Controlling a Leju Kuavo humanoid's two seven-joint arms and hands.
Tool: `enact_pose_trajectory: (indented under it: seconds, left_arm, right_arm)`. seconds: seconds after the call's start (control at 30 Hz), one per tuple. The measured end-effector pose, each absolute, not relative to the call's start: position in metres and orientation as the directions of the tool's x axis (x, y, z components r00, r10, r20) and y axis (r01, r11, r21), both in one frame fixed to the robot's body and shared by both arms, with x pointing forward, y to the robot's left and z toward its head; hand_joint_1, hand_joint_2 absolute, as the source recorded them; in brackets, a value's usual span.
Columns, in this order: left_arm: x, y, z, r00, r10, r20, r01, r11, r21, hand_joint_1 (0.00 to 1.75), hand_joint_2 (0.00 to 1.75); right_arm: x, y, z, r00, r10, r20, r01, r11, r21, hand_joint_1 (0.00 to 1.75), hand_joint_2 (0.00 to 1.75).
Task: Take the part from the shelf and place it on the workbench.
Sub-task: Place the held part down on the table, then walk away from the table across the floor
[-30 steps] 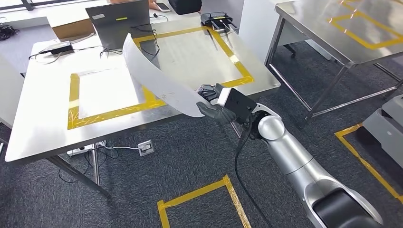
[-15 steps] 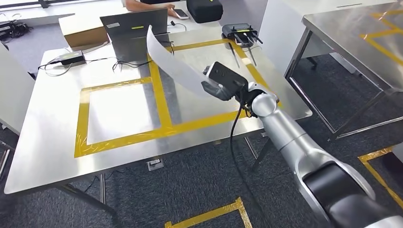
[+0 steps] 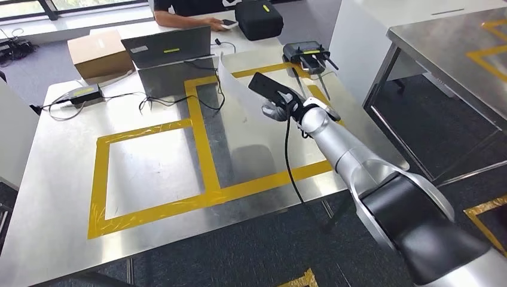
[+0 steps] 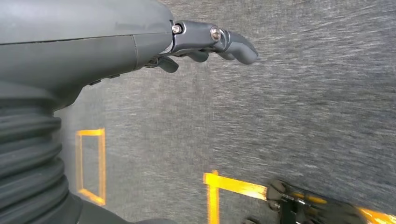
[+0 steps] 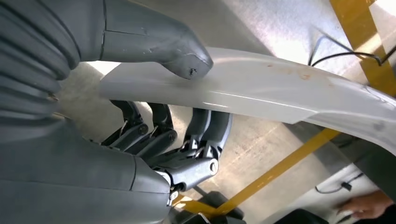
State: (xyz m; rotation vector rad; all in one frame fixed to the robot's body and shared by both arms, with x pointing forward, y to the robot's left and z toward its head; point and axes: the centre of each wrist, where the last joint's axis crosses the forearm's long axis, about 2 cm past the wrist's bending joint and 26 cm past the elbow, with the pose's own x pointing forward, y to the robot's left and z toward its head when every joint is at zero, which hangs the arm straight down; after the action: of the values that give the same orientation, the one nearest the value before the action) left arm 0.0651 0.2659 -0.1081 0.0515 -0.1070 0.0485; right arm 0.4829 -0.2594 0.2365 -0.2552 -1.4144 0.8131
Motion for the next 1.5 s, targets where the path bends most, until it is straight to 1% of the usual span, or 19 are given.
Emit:
enact_pose_trajectory:
  seconds: [0.1, 0.3, 0.43, 0.53, 0.63, 0.77, 0.9, 1.0, 1.1, 1.23, 1.5]
  left_arm:
    - [0.064, 0.264, -0.108, 0.994, 0.054, 0.098, -0.059, 0.997, 0.049, 0.00, 0.00]
    - [0.058, 0.264, -0.109, 0.996, 0.048, 0.077, -0.052, 0.997, 0.050, 0.00, 0.00]
    - [0.057, 0.266, -0.109, 0.996, 0.043, 0.080, -0.047, 0.997, 0.056, 0.00, 0.00]
    - [0.057, 0.266, -0.109, 0.995, 0.045, 0.090, -0.051, 0.997, 0.060, 0.00, 0.00]
    - [0.057, 0.266, -0.109, 0.993, 0.056, 0.107, -0.063, 0.996, 0.064, 0.00, 0.00]
    - [0.051, 0.265, -0.110, 0.994, 0.060, 0.093, -0.066, 0.995, 0.069, 0.00, 0.00]
    - [0.046, 0.261, -0.110, 0.998, 0.028, 0.047, -0.031, 0.997, 0.071, 0.00, 0.00]
    - [0.042, 0.260, -0.111, 1.000, 0.003, 0.025, -0.004, 0.998, 0.070, 0.00, 0.00]
    - [0.039, 0.259, -0.111, 1.000, -0.015, 0.014, 0.013, 0.997, 0.070, 0.00, 0.00]
    - [0.040, 0.259, -0.111, 1.000, -0.024, 0.018, 0.023, 0.997, 0.076, 0.00, 0.00]
    - [0.054, 0.271, -0.110, 0.989, -0.067, 0.134, 0.048, 0.990, 0.136, 0.00, 0.00]
  right_arm:
    - [0.482, -0.266, 0.230, -0.028, 0.641, 0.767, -0.346, 0.714, -0.609, 0.00, 0.00]
    - [0.480, -0.272, 0.223, -0.025, 0.640, 0.768, -0.346, 0.715, -0.607, 0.00, 0.00]
    - [0.481, -0.272, 0.226, -0.087, 0.615, 0.783, -0.343, 0.720, -0.603, 0.00, 0.00]
    - [0.485, -0.274, 0.237, -0.159, 0.554, 0.817, -0.345, 0.745, -0.572, 0.00, 0.00]
    - [0.490, -0.279, 0.253, -0.255, 0.430, 0.866, -0.367, 0.786, -0.498, 0.00, 0.00]
    - [0.491, -0.297, 0.272, -0.366, 0.197, 0.909, -0.427, 0.832, -0.353, 0.00, 0.00]
    - [0.480, -0.323, 0.292, -0.471, 0.008, 0.882, -0.440, 0.865, -0.242, 0.00, 0.00]
    - [0.464, -0.337, 0.296, -0.535, -0.080, 0.841, -0.444, 0.873, -0.200, 0.00, 0.00]
    - [0.444, -0.345, 0.294, -0.586, -0.114, 0.802, -0.444, 0.873, -0.201, 0.00, 0.00]
    - [0.429, -0.352, 0.292, -0.617, -0.120, 0.778, -0.438, 0.873, -0.213, 0.00, 0.00]
    - [0.374, -0.386, 0.262, -0.695, -0.114, 0.710, -0.392, 0.888, -0.242, 0.00, 0.00]
